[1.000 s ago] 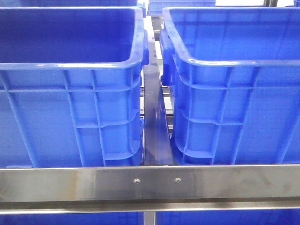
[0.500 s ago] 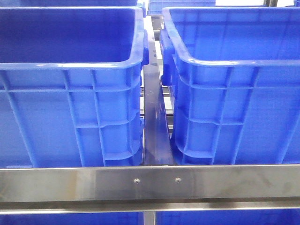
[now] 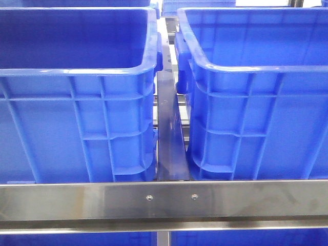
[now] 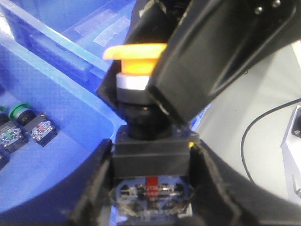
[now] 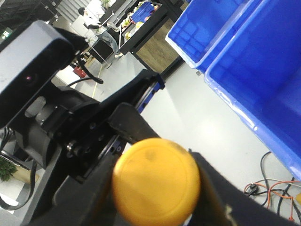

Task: Pick red and yellow buttons and place in box
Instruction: 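Grasp the yellow button cap with the right gripper, release left gripper, then carry the yellow button down into the empty crate with the right gripper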

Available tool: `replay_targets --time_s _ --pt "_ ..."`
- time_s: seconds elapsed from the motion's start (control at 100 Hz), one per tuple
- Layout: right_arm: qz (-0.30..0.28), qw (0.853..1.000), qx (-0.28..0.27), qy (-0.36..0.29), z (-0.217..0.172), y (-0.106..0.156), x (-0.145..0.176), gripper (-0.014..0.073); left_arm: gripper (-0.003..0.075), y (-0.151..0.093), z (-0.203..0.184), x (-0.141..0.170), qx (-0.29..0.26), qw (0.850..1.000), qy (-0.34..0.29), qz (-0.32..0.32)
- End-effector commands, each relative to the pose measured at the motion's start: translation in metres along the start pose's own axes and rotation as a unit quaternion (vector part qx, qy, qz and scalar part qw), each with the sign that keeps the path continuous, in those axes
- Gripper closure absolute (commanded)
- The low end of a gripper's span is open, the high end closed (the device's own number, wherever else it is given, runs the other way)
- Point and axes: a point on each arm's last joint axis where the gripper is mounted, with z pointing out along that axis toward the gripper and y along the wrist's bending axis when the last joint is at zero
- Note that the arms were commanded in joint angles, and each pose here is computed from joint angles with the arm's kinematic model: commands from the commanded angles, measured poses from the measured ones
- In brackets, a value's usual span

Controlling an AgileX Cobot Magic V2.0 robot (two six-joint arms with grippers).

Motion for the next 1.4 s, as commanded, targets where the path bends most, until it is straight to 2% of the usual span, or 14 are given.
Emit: replay_targets --time_s 0.0,0.18,0.25,0.55,0.82,0.96,1.14,1.39 --pt "-0.012 0.998 -0.047 -0.026 -0.005 0.023 -0.011 0.0477 0.0622 -0.002 -0.006 -0.011 0.001 0.999 -0.038 -0.003" --pt "-0.012 0.999 -0.046 -0.027 -0.005 0.022 -0.012 0.0477 0.0276 -0.002 -0.006 -0.011 0.001 0.999 -0.039 -0.003" --pt "-0.012 0.999 -0.041 -0.03 -0.005 0.021 -0.012 0.0477 0.0213 -0.002 -0.006 -0.012 0.001 0.999 -0.04 -0.003" --pt "-0.01 0.998 0.0 -0.057 -0.008 0.012 -0.019 0.0477 0.0206 -0.002 -0.017 -0.012 -0.012 0.998 -0.058 0.002" --pt "-0.007 0.993 0.055 -0.106 -0.035 -0.011 -0.037 0.0477 0.0206 0.013 -0.051 -0.008 -0.116 0.988 -0.097 -0.033" --pt "-0.005 0.988 0.082 -0.131 -0.051 -0.022 -0.046 0.0477 0.0207 0.024 -0.071 0.0 -0.196 0.972 -0.116 -0.063" --pt "-0.003 0.98 0.115 -0.161 -0.072 -0.035 -0.055 0.0477 0.0206 0.036 -0.091 0.02 -0.303 0.939 -0.126 -0.104" --pt "-0.002 0.968 0.155 -0.195 -0.102 -0.049 -0.065 0.0477 0.0207 0.039 -0.101 0.052 -0.384 0.907 -0.103 -0.142"
